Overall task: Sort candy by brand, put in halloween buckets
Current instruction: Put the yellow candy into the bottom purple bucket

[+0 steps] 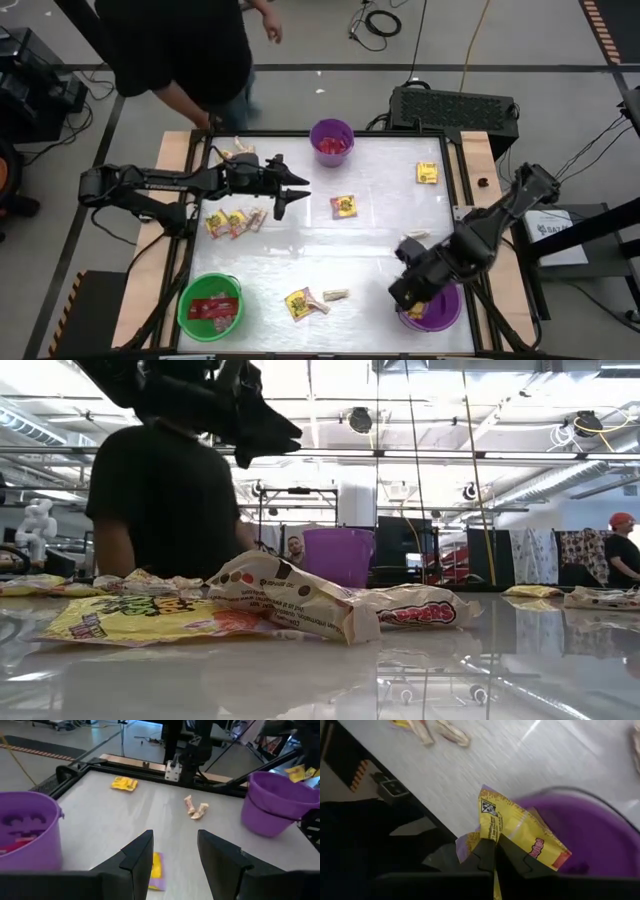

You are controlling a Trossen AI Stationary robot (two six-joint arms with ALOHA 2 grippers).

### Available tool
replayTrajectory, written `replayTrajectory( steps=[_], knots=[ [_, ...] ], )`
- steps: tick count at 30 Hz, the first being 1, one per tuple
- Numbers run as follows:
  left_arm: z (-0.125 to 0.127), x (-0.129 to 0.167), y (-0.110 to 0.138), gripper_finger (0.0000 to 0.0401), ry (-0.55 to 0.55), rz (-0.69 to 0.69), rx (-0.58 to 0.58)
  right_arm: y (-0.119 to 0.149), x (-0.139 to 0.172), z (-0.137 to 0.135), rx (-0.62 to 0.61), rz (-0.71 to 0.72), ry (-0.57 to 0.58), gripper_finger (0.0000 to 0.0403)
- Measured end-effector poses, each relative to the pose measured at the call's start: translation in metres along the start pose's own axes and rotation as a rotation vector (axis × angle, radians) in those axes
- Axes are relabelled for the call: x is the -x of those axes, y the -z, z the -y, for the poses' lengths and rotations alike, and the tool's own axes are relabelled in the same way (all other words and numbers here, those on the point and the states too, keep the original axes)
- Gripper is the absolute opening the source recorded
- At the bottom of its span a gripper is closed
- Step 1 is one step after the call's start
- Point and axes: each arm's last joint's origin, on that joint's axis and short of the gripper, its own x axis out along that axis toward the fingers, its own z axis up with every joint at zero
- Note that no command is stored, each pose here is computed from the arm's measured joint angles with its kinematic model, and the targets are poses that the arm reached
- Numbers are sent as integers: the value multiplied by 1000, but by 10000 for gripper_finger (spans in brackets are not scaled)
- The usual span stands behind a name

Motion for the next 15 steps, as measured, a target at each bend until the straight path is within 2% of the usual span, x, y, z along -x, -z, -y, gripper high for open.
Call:
replayTrajectory(
  steps=[5, 11, 15],
  knots=[
    [-5, -10, 5, 161, -16, -9, 32, 22, 1, 3, 6, -20, 23, 0],
    [-5, -23, 0, 161, -12, -8, 80, 41, 2, 6, 30, -51, 27, 0],
    [-7, -32, -2, 161, -12, -9, 80, 49, -2, 13, 35, -54, 75, 2]
  ],
)
